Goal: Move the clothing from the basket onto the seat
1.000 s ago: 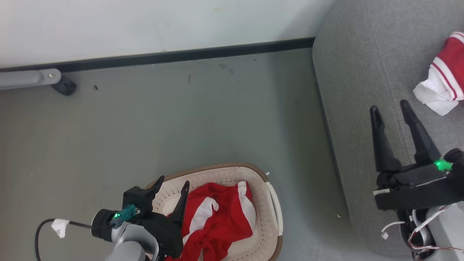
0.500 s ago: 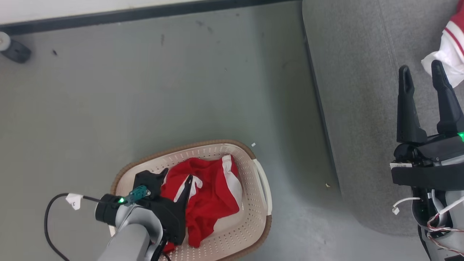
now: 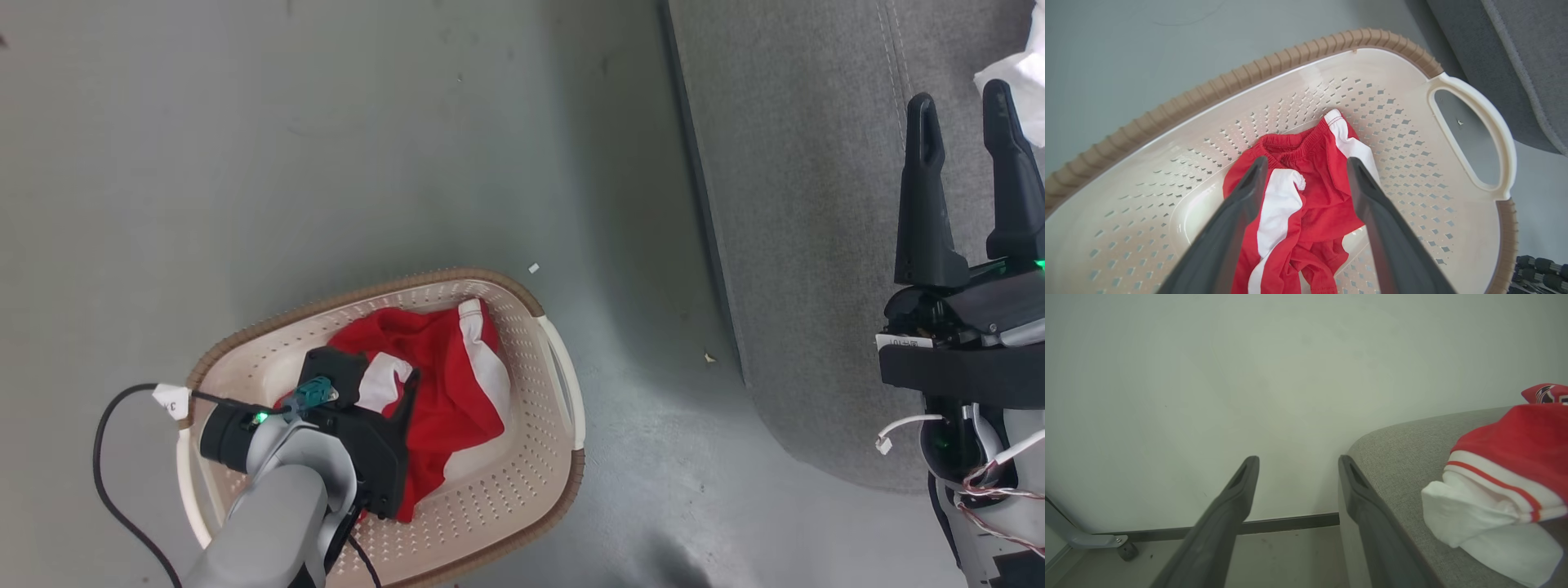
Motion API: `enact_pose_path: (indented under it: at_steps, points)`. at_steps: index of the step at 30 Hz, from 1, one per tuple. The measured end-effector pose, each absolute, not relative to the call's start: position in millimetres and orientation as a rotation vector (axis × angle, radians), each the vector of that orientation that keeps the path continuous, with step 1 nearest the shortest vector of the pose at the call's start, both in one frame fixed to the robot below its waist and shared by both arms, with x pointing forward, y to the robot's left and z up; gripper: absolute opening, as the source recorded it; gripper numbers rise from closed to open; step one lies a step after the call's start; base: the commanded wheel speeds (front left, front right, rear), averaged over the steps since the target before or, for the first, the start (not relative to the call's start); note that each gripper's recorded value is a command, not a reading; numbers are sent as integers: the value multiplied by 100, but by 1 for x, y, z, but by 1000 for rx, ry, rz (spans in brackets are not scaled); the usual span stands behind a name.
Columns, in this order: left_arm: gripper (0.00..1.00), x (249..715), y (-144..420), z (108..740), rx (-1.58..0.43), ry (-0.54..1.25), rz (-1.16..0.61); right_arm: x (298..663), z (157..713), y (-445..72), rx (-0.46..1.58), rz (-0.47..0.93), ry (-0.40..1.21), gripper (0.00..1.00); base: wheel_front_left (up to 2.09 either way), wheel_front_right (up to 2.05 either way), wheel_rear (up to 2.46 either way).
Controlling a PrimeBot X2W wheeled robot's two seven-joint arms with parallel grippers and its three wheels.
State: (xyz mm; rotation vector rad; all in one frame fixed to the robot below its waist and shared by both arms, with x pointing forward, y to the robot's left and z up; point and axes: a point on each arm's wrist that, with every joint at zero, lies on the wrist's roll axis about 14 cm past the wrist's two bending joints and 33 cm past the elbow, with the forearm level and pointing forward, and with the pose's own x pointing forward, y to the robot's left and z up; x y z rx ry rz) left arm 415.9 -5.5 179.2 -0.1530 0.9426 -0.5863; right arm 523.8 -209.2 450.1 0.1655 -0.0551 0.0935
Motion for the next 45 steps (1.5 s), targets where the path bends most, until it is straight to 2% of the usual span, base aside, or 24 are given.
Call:
enact_pose_path:
  at_steps: [23,30,39,40,41,42,45]
  points:
    - [100,402,-5,99,-61,1149,-605,538,419,-215,112,95,-29,100,0,0,0]
    - [100,390,12,71,0,1236,-581,541,403,-210,116,105,-4,100,0,0,0]
    - [100,380,10,61,13,1278,-593,545,413,-210,110,101,-45,100,0,0,0]
    - [88,380,9,61,13,1278,-595,545,414,-210,107,102,-50,100,0,0,0]
    - [29,382,9,61,13,1276,-595,545,415,-209,106,104,-52,100,0,0,0]
    - [0,384,8,61,12,1272,-597,545,415,-209,104,105,-53,100,0,0,0]
    - [0,384,5,61,5,1271,-607,545,416,-210,97,102,-56,100,0,0,0]
